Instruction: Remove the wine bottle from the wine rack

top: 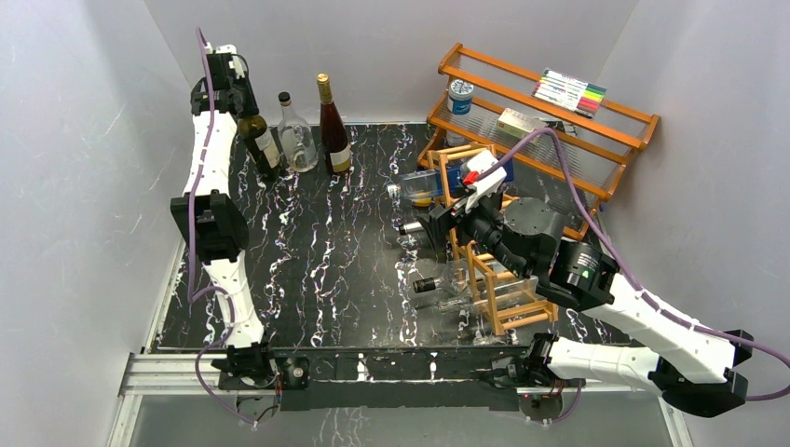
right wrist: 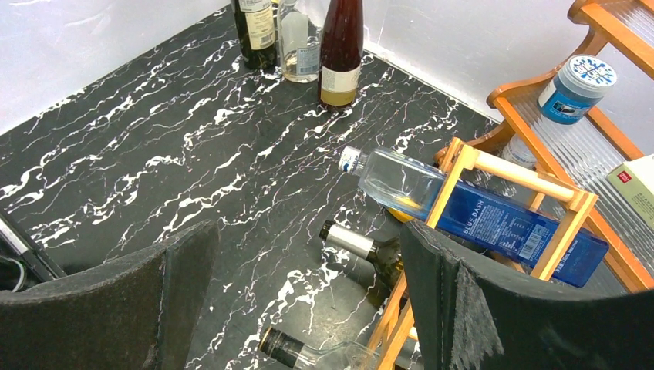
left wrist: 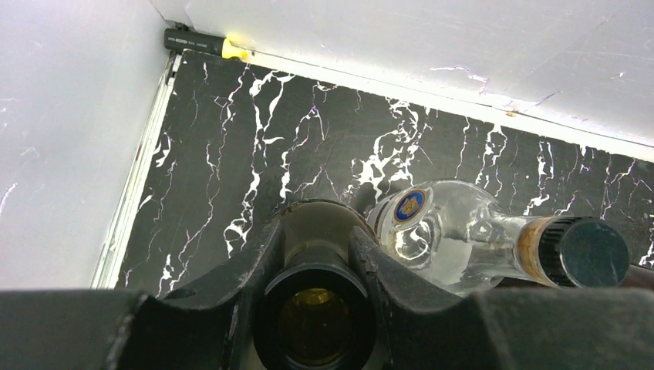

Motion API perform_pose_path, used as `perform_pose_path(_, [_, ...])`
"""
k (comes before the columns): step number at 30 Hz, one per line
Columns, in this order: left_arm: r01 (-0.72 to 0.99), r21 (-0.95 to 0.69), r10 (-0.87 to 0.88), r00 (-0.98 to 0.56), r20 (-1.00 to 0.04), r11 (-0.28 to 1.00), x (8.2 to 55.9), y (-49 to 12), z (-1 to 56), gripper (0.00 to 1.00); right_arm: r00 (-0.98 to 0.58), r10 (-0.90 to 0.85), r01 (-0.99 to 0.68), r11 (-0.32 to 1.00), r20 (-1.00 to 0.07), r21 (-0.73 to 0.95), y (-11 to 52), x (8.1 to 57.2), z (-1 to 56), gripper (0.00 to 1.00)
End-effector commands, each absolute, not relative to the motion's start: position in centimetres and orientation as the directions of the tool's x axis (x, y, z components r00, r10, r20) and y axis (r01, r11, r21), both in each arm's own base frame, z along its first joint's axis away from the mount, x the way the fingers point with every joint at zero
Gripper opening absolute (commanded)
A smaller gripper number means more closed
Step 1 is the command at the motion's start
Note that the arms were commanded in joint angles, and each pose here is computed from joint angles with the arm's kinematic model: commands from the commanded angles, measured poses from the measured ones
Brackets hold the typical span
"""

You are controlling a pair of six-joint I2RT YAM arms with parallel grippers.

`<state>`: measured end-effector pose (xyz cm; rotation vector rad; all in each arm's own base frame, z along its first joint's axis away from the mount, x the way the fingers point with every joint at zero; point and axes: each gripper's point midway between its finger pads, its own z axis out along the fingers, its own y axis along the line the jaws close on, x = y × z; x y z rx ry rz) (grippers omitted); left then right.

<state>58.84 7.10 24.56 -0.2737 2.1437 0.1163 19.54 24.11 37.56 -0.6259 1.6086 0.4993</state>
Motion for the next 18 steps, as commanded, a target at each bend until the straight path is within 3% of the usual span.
perform_pose_path(1, [-0.206, -0.037, -0.117, -0.391, -0.913, 0.978, 60.8, 7.1, 29.7, 0.0, -0.028, -0.043, -0.649, 0.761, -0.999, -0.015, 23.8, 19.5, 40.9, 0.98])
perform_pose_path(14, [-0.202, -0.034, -0.111, -0.381, -0.918, 0.979, 61.7, 7.1, 29.1, 0.0, -0.036, -0.041, -0.655, 0.756, -0.998, -0.008, 24.0, 19.4, 40.9, 0.98])
perform_pose_path(15, [-0.202, -0.034, -0.112, -0.388, -0.915, 0.979, 61.7, 7.2, 28.8, 0.02, -0.037, -0.041, -0.656, 0.754, -0.998, -0.006, 24.0, 19.4, 40.9, 0.98])
perform_pose_path(18, [-0.199, -0.036, -0.115, -0.401, -0.909, 0.979, 61.7, 7.0, 28.1, 0.24, -0.038, -0.04, -0.657, 0.754, -0.998, -0.005, 24.0, 19.4, 40.9, 0.98])
